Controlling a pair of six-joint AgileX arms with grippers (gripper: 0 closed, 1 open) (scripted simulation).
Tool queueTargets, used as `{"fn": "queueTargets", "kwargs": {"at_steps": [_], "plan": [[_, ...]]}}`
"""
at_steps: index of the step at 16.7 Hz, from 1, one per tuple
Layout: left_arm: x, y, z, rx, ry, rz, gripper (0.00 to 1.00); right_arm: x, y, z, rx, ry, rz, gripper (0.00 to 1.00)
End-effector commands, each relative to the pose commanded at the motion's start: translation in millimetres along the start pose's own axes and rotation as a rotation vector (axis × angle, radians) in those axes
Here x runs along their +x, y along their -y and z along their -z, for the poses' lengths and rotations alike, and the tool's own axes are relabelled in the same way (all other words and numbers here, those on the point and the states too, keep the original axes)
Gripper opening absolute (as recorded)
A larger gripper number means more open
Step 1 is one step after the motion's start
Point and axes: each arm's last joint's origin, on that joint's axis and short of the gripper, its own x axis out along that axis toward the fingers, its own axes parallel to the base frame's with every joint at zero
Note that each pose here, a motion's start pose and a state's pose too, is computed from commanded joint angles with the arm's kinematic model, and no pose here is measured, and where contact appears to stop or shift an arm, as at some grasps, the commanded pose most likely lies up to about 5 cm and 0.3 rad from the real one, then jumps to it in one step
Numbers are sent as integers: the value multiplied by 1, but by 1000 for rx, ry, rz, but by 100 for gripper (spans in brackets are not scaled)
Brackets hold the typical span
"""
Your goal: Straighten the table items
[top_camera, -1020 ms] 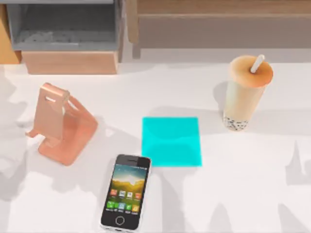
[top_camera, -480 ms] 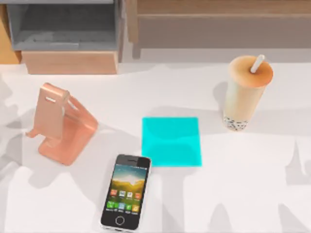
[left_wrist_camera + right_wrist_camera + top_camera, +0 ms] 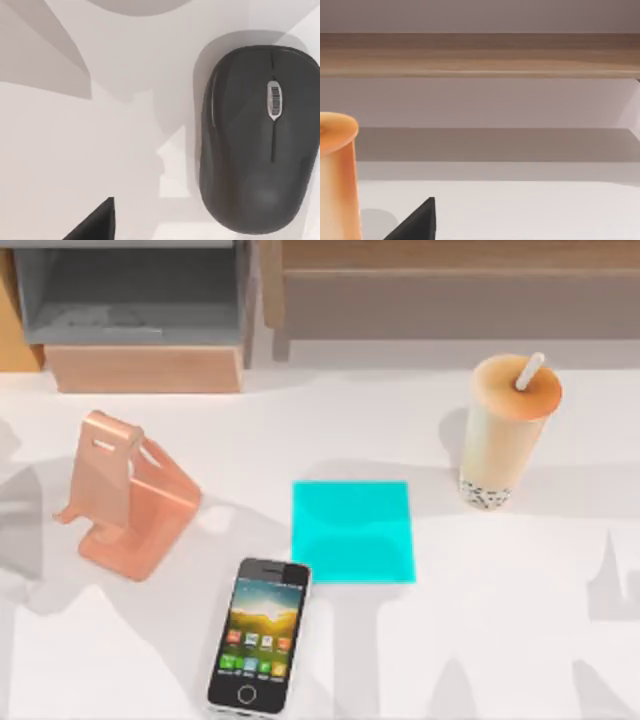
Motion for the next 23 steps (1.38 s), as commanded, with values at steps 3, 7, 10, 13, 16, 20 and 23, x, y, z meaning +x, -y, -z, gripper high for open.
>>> {"fn": "queueTargets", "kwargs": {"at_steps": [3, 7, 10, 13, 16, 20, 23], "plan": [[33, 1, -1, 0, -3, -2, 100, 0, 0, 0, 0, 0, 0, 100], [45, 3, -2, 1, 2, 2, 100, 0, 0, 0, 0, 0, 0, 100], [45, 3, -2, 1, 2, 2, 92, 0, 0, 0, 0, 0, 0, 100], [45, 3, -2, 1, 2, 2, 70, 0, 0, 0, 0, 0, 0, 100], [45, 3, -2, 1, 2, 2, 47, 0, 0, 0, 0, 0, 0, 100], [45, 3, -2, 1, 2, 2, 17, 0, 0, 0, 0, 0, 0, 100], [45, 3, -2, 1, 2, 2, 0, 0, 0, 0, 0, 0, 0, 100]]}}
